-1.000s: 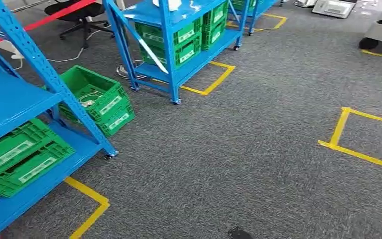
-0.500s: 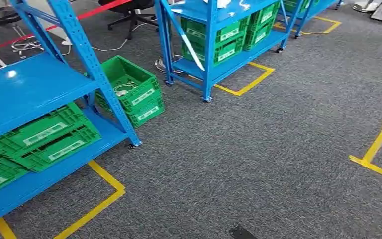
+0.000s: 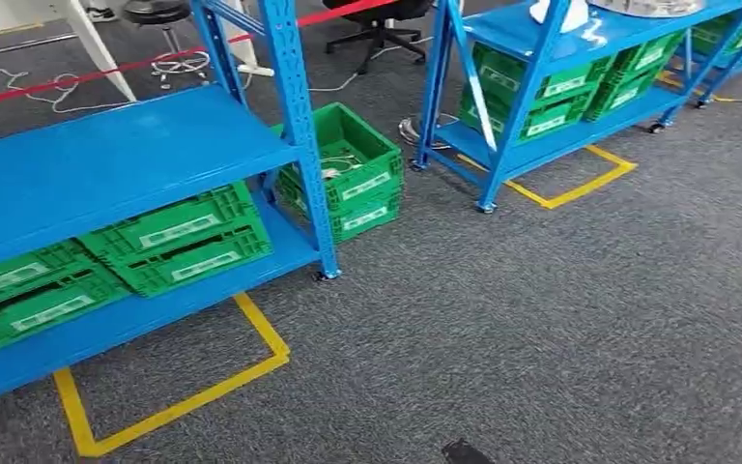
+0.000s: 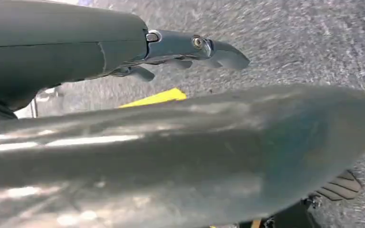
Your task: Take the parts from the cabinet and place them on the table.
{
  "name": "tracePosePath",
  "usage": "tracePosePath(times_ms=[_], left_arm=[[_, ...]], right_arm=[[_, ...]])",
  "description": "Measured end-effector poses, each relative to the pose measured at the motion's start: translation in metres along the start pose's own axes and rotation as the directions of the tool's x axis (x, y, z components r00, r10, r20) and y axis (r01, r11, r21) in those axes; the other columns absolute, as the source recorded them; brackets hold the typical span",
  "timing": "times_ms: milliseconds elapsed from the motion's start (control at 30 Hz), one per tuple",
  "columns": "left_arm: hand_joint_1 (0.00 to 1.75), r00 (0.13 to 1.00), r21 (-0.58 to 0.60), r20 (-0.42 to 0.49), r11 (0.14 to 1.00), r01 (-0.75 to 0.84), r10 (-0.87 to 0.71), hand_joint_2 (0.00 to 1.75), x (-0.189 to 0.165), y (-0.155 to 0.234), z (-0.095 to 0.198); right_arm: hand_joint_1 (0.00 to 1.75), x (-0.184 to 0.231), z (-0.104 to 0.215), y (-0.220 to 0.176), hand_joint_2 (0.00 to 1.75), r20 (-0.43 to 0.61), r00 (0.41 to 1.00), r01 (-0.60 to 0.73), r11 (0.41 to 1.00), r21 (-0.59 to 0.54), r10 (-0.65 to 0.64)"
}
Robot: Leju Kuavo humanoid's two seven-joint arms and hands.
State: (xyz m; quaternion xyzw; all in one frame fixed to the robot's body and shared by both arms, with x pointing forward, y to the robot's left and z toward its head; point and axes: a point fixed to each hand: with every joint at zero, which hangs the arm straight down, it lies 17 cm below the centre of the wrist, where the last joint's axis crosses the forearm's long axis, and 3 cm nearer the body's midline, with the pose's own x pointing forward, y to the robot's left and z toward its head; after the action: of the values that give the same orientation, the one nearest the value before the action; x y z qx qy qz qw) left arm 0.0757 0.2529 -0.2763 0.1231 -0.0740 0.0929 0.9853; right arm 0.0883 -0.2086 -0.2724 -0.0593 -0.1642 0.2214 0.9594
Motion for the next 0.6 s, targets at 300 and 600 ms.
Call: tracePosePath(times_ms=[300, 600], left_arm=[[0.0, 1.0, 0.001, -0.003, 1.0, 0.001, -0.001, 0.0, -0.002, 0.0, 0.0001], [0.0, 1.0, -0.001, -0.001, 1.0, 0.007, -0.007, 0.0, -0.002, -0.0002, 0.0002]], right_arm=[[0.0, -0.0039, 0.0008, 0.0016, 0.0, -0.006, 1.0, 0.002, 1.0, 0.002, -0.002], [0.0, 0.0024, -0.0006, -0.0019, 0.0, 0.003, 1.0, 0.01, 1.0, -0.004, -0.01]])
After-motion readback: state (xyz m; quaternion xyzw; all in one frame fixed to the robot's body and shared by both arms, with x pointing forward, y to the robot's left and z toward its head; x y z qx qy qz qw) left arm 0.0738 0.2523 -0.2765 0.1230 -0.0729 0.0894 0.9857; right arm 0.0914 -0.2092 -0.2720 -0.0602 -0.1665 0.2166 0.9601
